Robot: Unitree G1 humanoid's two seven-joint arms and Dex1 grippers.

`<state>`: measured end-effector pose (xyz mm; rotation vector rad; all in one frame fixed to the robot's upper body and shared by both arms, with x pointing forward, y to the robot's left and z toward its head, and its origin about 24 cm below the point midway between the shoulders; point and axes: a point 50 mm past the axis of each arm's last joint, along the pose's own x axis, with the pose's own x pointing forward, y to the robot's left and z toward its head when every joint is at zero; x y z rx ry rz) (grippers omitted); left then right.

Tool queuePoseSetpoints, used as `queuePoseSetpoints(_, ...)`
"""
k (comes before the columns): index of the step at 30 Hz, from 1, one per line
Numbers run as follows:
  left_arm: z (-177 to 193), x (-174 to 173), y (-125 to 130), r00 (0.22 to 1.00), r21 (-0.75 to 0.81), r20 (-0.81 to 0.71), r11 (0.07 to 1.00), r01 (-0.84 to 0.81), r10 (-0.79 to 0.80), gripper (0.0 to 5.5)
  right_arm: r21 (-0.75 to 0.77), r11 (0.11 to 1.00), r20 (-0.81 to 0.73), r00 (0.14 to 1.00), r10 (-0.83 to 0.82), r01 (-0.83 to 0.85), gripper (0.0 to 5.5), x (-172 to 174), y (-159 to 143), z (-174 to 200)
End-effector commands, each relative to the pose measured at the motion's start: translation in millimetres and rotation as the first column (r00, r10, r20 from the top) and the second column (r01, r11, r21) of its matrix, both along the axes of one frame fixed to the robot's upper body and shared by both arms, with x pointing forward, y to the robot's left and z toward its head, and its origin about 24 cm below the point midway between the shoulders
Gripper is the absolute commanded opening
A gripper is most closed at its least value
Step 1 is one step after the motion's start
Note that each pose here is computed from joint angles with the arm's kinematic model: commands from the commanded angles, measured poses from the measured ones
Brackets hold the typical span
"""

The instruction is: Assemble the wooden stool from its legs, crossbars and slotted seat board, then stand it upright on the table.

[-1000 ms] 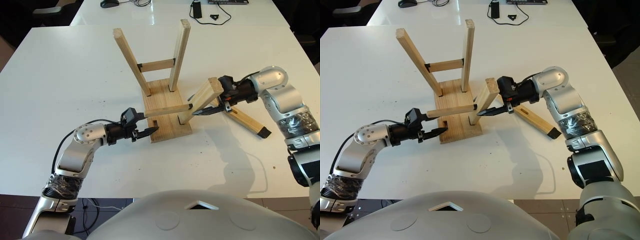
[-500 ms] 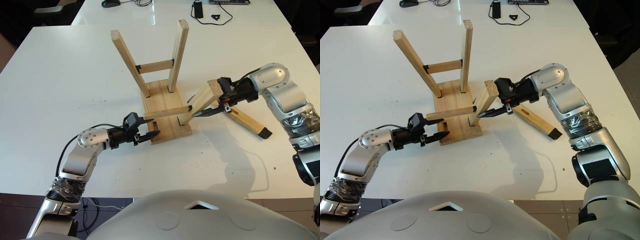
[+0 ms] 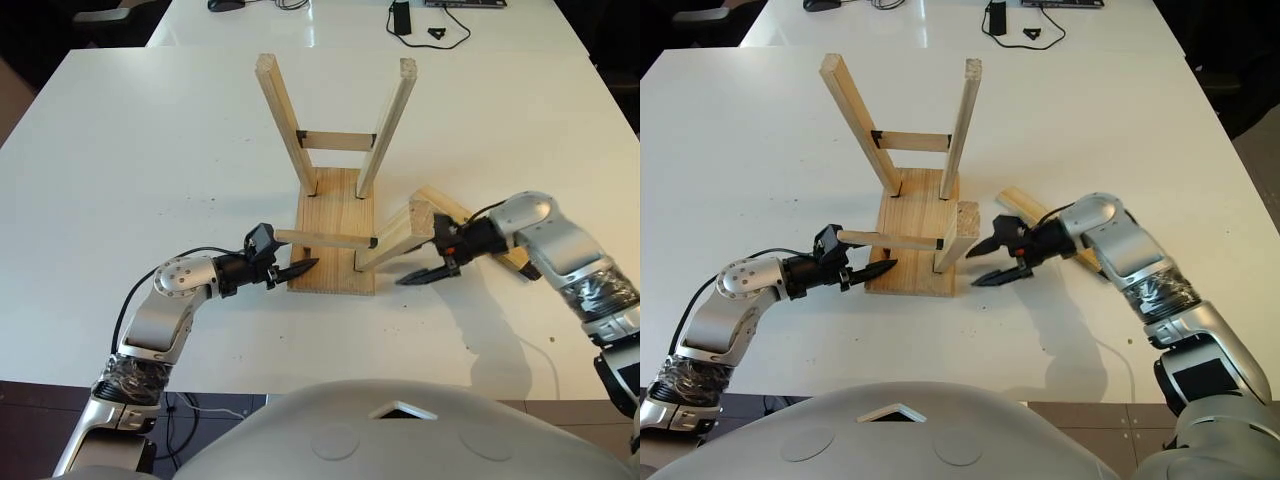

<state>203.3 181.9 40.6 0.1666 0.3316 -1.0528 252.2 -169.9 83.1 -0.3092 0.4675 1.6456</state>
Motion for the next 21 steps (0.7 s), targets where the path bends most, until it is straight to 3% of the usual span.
queuePoseSetpoints(1, -8, -6, 7, 0.999, 0.042, -0.038, 0.999, -0.024, 0.026, 2.98, -0.016, 0.997, 0.064, 0.995, -0.081, 0.082, 2.70, 1, -17, 12)
queuePoseSetpoints(7, -2, -15, 16, 0.995, 0.019, -0.026, 0.995, -0.096, 0.096, 2.98, -0.123, 0.933, 0.147, 0.936, -0.319, 0.338, 2.70, -21, -80, 15)
queuePoseSetpoints(11, 9, -39, 40, 0.979, 0.019, -0.018, 0.979, -0.203, 0.203, 2.98, -0.132, 0.841, 0.143, 0.850, -0.508, 0.525, 2.89, -43, -125, 16)
queuePoseSetpoints(15, 16, -51, 68, 0.952, 0.053, -0.013, 0.951, -0.304, 0.305, 2.98, -0.084, 0.776, 0.113, 0.780, -0.616, 0.625, 3.44, -55, -141, 18)
queuePoseSetpoints(21, 0, -44, 79, 0.946, 0.178, 0.001, 0.931, -0.319, 0.324, 2.98, -0.134, 0.717, 0.120, 0.730, -0.673, 0.684, 3.49, -48, -150, -4)
